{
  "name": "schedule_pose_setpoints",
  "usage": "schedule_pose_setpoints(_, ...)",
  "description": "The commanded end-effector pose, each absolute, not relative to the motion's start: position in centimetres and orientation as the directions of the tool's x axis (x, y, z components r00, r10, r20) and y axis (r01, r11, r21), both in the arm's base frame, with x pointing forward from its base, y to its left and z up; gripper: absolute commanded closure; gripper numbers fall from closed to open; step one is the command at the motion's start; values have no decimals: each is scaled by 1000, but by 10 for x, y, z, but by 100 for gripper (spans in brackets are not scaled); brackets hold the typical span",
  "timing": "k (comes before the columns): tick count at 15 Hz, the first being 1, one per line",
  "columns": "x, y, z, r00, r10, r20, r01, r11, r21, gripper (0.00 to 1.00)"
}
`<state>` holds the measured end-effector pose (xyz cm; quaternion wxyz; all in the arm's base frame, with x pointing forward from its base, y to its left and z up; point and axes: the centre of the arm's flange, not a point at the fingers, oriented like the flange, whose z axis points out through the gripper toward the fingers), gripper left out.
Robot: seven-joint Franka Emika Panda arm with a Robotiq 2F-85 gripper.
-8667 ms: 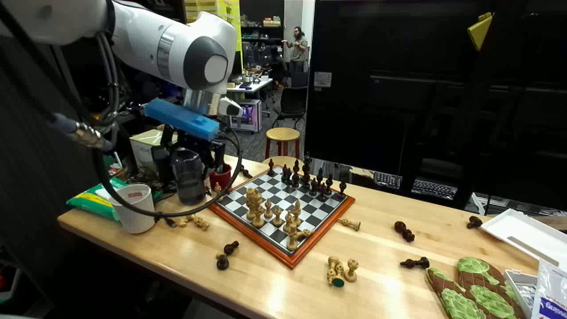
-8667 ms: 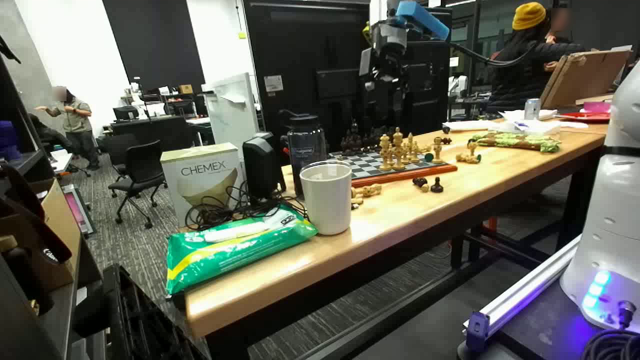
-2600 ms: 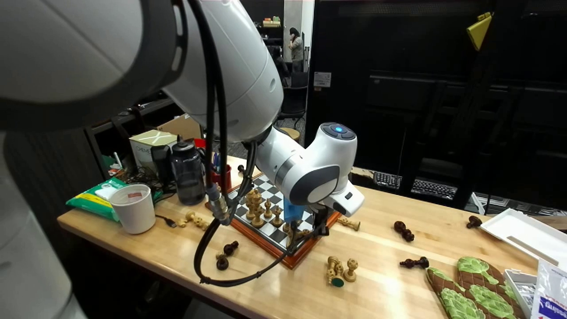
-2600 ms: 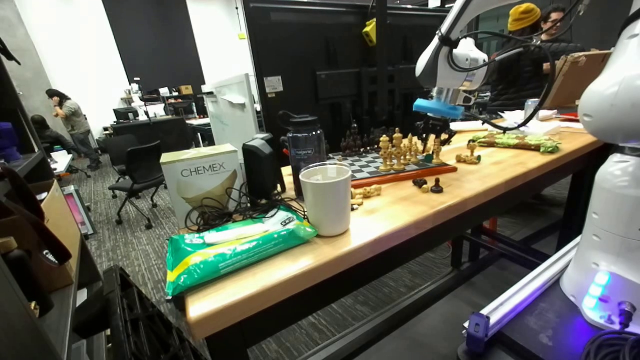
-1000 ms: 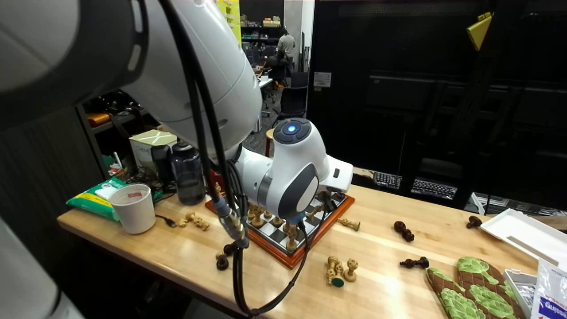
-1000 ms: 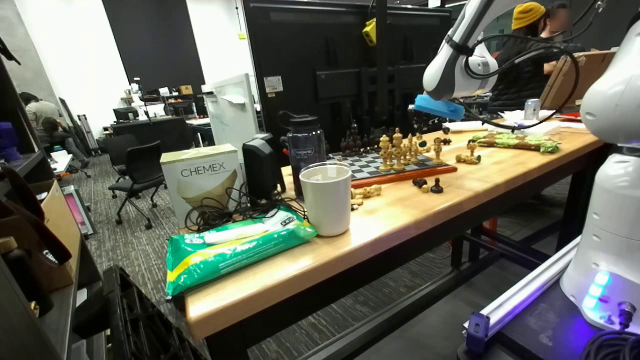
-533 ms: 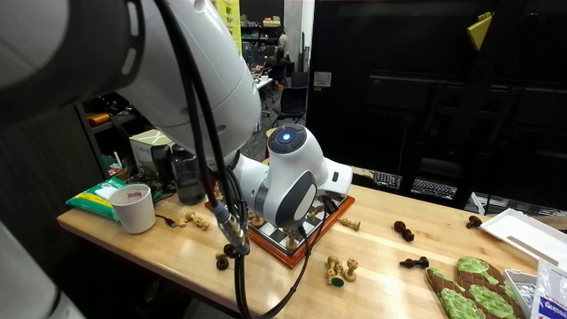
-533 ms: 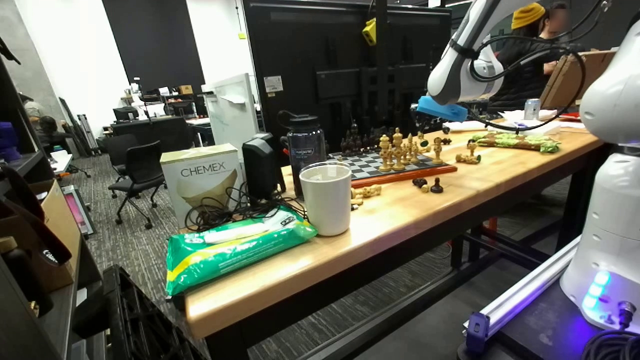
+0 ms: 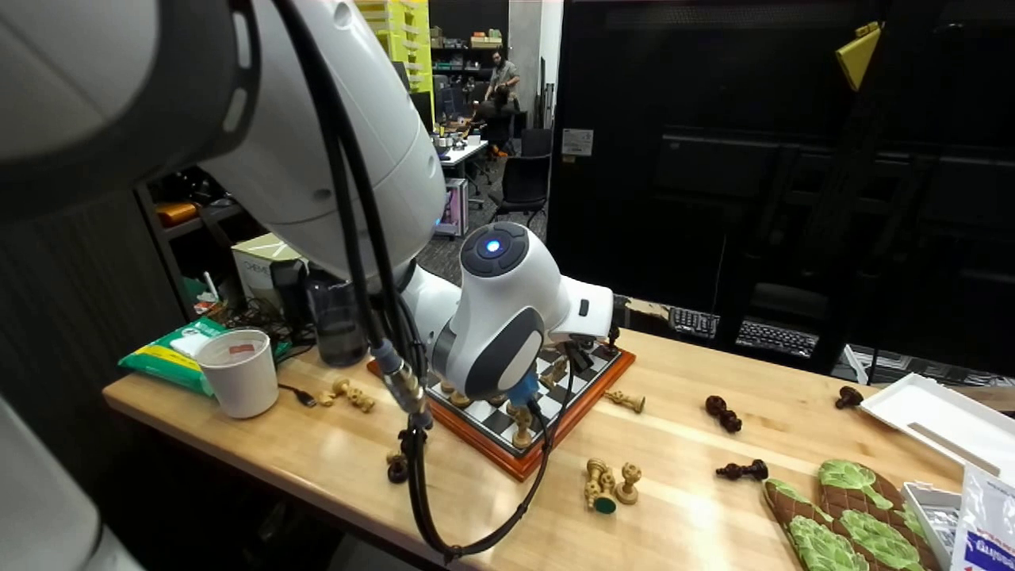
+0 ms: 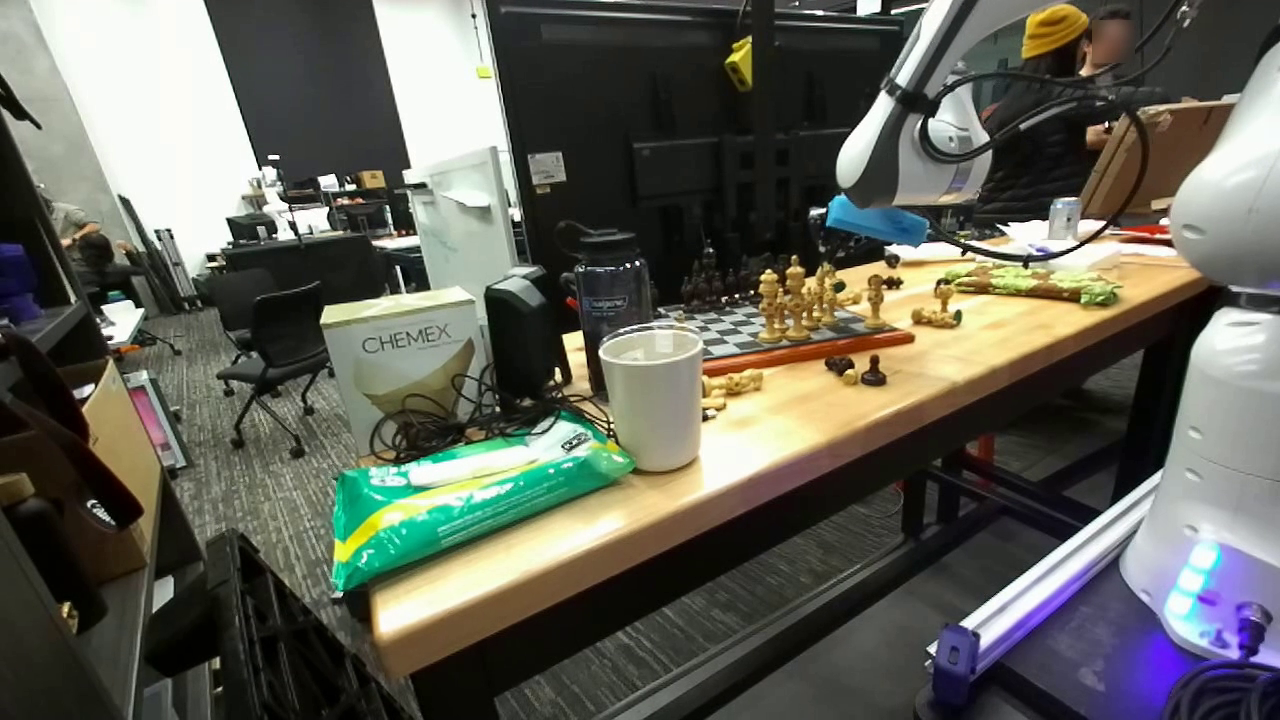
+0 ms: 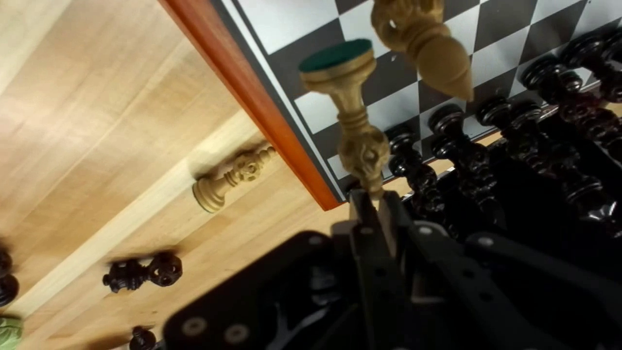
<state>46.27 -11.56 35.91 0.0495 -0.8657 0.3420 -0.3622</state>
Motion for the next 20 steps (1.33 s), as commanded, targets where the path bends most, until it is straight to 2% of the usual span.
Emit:
schedule_pose_setpoints(1, 457, -107, 364, 516, -606, 605, -533, -780, -326, 98)
schedule_pose_setpoints(14, 457, -117, 348, 580, -673, 459, -610, -732, -303, 98)
schedule_pose_setpoints(20, 470, -122, 371, 589, -646, 486, -596, -753, -278, 98)
